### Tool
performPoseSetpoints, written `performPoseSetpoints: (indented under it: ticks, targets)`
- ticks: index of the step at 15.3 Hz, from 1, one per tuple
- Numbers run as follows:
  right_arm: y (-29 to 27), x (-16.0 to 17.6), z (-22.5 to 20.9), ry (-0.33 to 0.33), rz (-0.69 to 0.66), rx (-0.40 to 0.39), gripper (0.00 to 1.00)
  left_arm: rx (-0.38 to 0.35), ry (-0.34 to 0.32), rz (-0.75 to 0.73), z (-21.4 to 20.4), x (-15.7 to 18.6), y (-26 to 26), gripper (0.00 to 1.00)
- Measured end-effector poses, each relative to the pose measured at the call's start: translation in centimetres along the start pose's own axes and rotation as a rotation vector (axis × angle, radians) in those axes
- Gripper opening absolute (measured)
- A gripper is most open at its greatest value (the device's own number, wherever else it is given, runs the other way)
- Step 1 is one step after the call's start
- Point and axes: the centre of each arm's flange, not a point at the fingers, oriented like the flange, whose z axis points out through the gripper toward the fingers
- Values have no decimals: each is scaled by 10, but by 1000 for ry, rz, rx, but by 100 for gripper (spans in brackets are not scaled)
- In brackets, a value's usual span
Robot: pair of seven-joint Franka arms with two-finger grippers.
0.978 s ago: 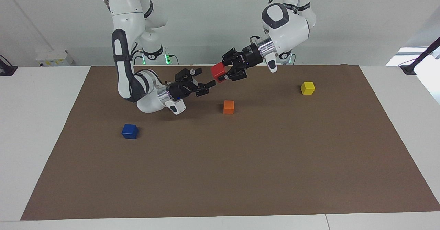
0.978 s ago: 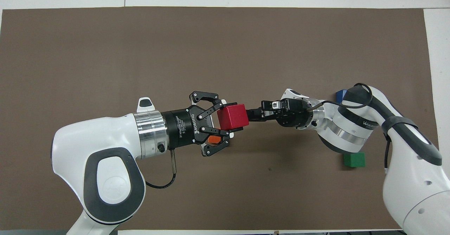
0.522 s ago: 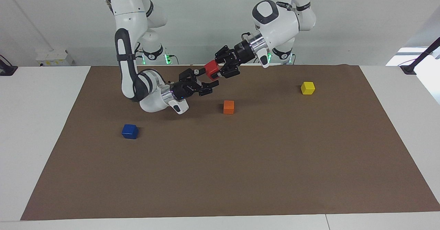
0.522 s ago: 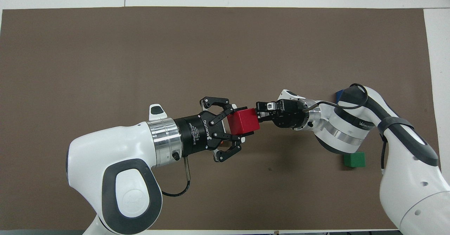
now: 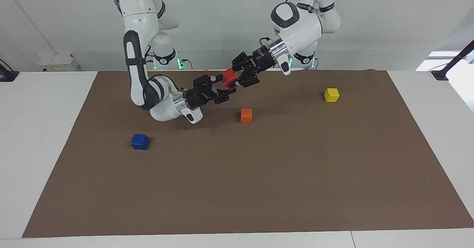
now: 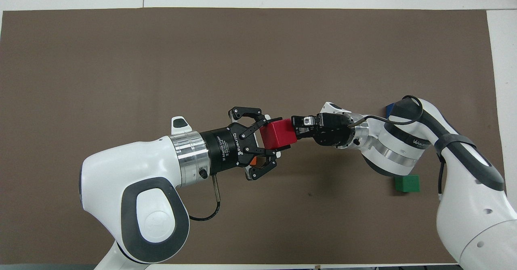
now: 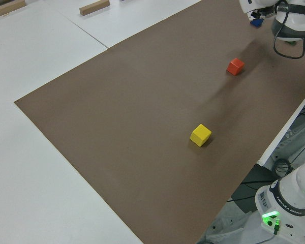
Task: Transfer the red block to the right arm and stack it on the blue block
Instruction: 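Close the right gripper on the red cube held by the left gripper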
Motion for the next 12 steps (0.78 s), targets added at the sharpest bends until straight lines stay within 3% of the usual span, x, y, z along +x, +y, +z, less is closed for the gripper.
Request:
performPoseSetpoints:
  ticks: [2,5,12]
  targets:
    - [-1,1,0,1,-3,-2,61,-1,-8,-1,3,-3,6,55]
    - [-2,3,-1,8,-3,-5,56,1,-6,8,6,-3,10,55]
    - [-2,3,-1,9,-7,-6,56,0,-7,10,7,-3,10,55]
